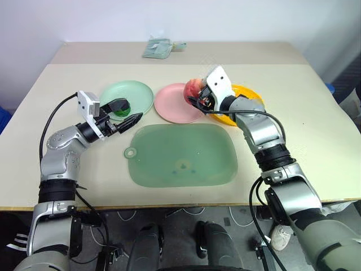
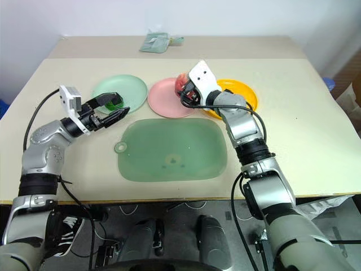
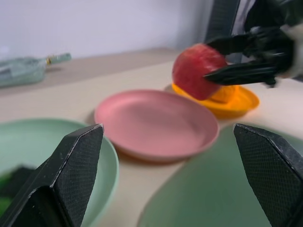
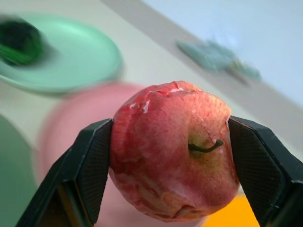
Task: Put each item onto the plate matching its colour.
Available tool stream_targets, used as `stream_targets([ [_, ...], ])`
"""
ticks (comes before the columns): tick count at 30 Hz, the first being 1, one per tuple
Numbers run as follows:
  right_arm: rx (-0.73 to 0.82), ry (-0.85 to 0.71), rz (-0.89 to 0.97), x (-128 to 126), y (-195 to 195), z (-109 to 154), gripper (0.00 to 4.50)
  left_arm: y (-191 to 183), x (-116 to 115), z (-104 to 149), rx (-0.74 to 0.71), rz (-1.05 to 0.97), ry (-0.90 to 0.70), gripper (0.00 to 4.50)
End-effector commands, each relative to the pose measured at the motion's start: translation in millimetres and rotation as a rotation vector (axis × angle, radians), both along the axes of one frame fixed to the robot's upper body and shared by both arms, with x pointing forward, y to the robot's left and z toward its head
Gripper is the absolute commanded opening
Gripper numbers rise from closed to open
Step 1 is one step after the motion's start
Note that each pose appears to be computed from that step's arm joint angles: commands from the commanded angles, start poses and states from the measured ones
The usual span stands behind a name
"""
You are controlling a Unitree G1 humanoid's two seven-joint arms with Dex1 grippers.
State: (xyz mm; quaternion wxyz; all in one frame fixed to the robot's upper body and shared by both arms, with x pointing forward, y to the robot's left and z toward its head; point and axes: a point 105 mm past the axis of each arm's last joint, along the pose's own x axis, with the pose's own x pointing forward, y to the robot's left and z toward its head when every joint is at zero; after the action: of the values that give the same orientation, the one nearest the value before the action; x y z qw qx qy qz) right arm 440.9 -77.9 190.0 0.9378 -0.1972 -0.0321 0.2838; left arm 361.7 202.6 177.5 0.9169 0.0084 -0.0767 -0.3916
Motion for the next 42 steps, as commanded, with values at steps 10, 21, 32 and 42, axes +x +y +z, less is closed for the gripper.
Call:
stream_targets([
  [10, 0.149, -0.026, 0.066, 4, 19, 13, 4.47, -4, -15, 8, 0.032, -0.046, -0.049, 4.5],
  [21, 0.301, -0.142, 0.192, -52, -41, 60, 4.47, -13, -37, 20, -0.03, -0.229, -0.048, 4.5],
  [32, -0.015, 0.03, 0.366, -179, -113, 22, 4.47, -31, -34, 21, 0.0, -0.49, -0.013, 4.5],
  [42, -0.051, 0.102, 0.266, -201, -125, 12, 4.47, -42, -28, 11, 0.013, -0.535, 0.015, 4.5],
])
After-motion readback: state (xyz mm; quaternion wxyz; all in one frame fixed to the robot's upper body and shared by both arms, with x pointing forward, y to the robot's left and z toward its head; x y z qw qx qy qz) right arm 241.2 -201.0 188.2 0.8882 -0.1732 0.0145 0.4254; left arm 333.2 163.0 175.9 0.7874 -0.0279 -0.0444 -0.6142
